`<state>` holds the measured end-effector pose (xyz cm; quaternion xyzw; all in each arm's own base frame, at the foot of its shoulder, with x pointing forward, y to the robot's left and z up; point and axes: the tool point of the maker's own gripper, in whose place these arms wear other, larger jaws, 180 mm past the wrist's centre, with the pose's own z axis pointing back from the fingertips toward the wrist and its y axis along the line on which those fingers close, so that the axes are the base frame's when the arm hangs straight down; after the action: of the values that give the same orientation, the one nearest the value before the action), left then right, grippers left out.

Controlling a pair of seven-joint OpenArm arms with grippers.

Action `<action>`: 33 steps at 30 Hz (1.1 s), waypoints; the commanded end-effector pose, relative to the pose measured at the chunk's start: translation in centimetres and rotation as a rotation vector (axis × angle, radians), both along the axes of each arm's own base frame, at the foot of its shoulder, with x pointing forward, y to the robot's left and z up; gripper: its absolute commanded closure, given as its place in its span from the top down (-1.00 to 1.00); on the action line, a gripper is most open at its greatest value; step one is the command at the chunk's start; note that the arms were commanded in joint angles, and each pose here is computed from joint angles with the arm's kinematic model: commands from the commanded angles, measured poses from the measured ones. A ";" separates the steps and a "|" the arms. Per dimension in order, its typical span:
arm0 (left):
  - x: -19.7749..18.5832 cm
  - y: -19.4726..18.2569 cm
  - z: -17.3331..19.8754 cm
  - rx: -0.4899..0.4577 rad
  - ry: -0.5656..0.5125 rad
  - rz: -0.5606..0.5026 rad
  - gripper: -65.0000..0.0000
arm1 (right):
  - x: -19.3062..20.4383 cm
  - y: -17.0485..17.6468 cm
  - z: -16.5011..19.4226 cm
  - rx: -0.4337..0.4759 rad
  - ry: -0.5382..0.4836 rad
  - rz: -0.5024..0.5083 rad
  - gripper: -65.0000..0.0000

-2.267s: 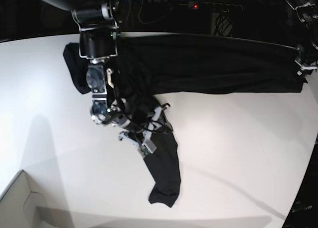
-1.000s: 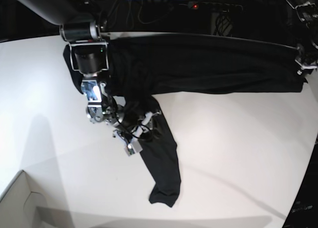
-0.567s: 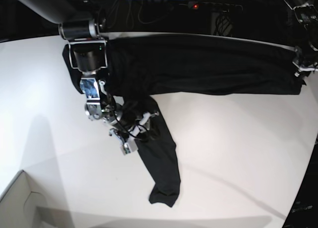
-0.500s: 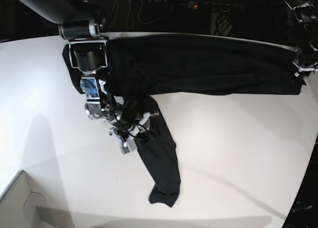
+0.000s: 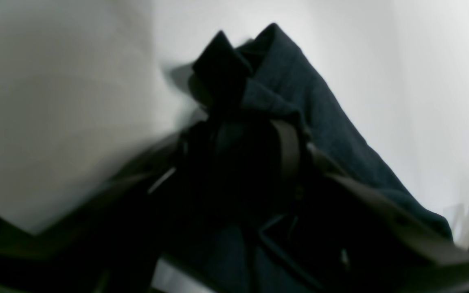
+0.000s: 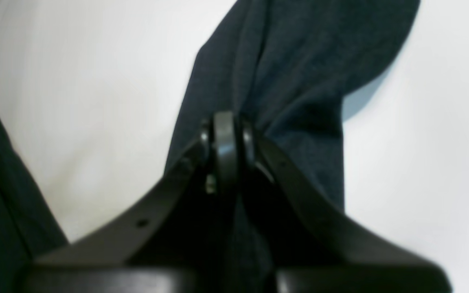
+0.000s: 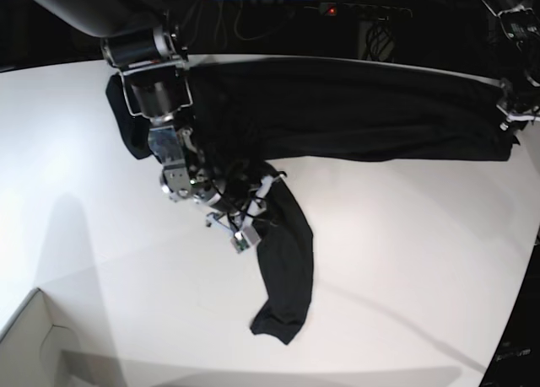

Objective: Layout the t-shirt on the table in an organized manner, then fold the t-shirt properly
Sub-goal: 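Grasp the sleeve with the right gripper and lay it along the fold, then drag the sleeve cuff with the right gripper toward the left gripper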

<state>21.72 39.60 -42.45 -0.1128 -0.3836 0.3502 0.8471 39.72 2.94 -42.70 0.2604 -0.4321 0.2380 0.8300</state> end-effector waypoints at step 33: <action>-0.3 0.9 0.7 0.022 0.015 -0.012 -0.25 | -18.1 15.9 10.4 0.140 -0.186 0.417 -0.99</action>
<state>21.62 39.62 -42.34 -0.1146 -0.3814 0.3477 0.8488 21.08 18.02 -34.26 0.3592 -0.4354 0.4082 0.7175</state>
